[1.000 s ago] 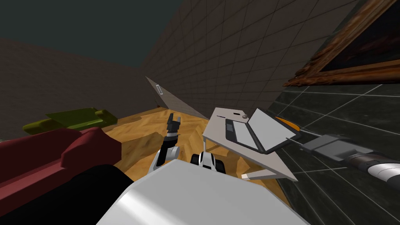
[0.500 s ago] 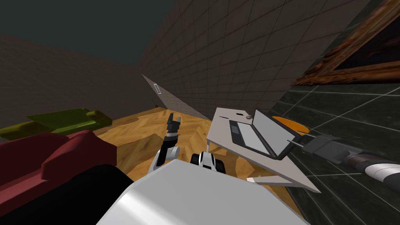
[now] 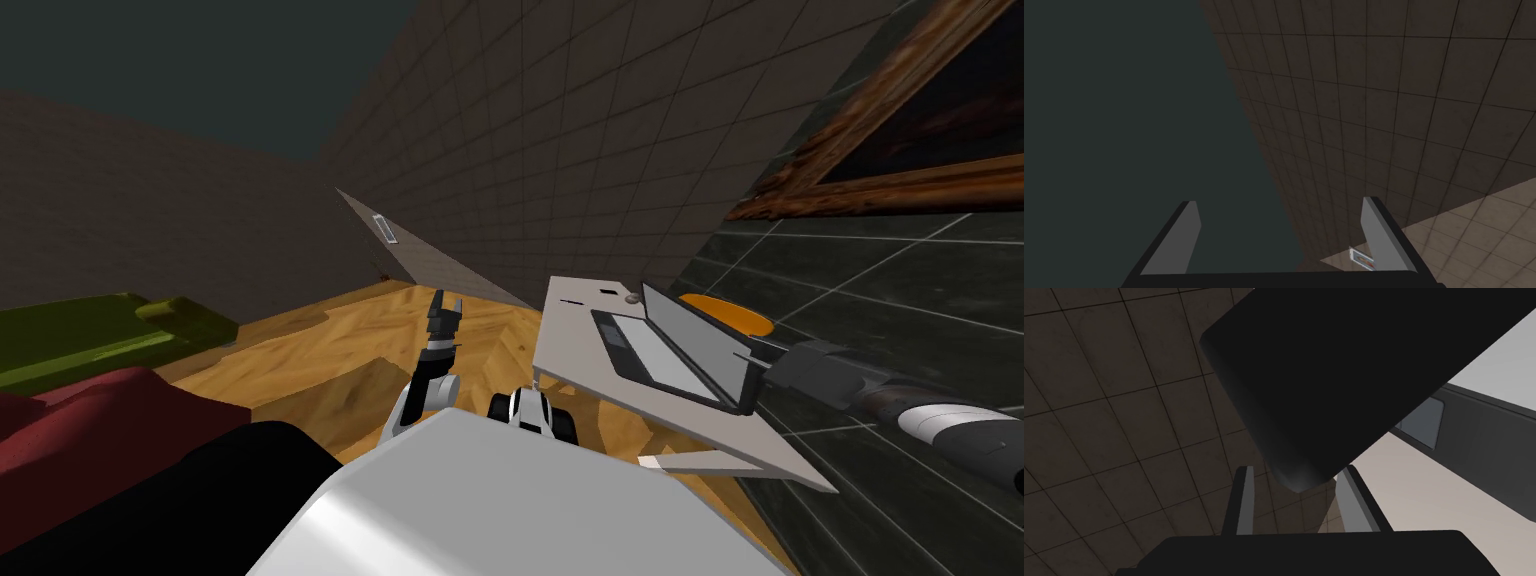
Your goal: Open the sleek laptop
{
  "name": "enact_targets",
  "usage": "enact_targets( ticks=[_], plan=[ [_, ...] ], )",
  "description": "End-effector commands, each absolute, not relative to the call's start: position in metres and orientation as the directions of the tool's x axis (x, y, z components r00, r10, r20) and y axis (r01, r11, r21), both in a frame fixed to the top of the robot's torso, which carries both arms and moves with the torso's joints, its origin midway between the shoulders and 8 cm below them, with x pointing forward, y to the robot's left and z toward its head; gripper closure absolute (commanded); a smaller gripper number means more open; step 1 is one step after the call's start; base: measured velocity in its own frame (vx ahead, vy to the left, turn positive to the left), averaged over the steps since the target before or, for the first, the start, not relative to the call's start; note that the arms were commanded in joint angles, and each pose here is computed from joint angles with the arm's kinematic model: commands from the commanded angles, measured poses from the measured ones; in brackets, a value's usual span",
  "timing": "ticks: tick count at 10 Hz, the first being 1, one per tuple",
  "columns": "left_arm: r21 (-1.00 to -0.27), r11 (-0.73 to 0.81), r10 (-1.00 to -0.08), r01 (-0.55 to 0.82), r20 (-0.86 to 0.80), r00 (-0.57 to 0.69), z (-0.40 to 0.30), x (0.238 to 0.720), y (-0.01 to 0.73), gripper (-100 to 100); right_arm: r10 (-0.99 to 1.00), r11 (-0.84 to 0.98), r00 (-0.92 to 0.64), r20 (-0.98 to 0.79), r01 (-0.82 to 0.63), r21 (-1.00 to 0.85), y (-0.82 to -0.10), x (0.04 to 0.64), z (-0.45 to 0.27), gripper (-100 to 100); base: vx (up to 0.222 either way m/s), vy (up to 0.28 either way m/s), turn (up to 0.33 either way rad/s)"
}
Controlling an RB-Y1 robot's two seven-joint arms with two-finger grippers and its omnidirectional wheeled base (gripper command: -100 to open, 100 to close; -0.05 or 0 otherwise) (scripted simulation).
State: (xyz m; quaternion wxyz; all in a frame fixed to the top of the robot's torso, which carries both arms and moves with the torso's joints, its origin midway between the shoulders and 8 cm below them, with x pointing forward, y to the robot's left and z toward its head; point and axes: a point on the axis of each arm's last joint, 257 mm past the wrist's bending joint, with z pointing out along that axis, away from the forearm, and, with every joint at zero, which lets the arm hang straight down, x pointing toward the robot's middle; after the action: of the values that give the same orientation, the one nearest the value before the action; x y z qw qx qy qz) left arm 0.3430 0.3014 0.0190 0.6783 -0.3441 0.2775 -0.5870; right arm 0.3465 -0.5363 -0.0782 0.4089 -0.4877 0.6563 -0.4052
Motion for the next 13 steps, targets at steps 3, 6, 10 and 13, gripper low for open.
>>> enact_targets(
  ticks=[3,6,10,13],
  plan=[
    [-0.792,0.074,-0.987,0.605,0.027,0.157,0.019,0.343,0.301,0,-0.973,0.175,-0.199,-0.12,-0.282,-0.943,-0.551,0.36,-0.09,100,0.005,0.041,-0.09],
    [-0.792,0.074,-0.987,0.606,0.027,0.157,0.019,0.343,0.301,0,-0.977,0.159,-0.184,-0.107,-0.294,-0.943,-0.544,0.358,-0.108,100,0.007,0.042,-0.12],
    [-0.792,0.074,-0.987,0.605,0.027,0.157,0.019,0.343,0.301,0,-0.976,0.165,-0.188,-0.11,-0.31,-0.936,-0.543,0.354,-0.117,100,0.0,-0.001,0.002],
    [-0.792,0.074,-0.987,0.605,0.027,0.157,0.019,0.343,0.301,0,-0.976,0.124,-0.208,-0.06,-0.309,-0.943,-0.566,0.35,-0.113,100,-0.022,0.014,0.128]
  ],
)
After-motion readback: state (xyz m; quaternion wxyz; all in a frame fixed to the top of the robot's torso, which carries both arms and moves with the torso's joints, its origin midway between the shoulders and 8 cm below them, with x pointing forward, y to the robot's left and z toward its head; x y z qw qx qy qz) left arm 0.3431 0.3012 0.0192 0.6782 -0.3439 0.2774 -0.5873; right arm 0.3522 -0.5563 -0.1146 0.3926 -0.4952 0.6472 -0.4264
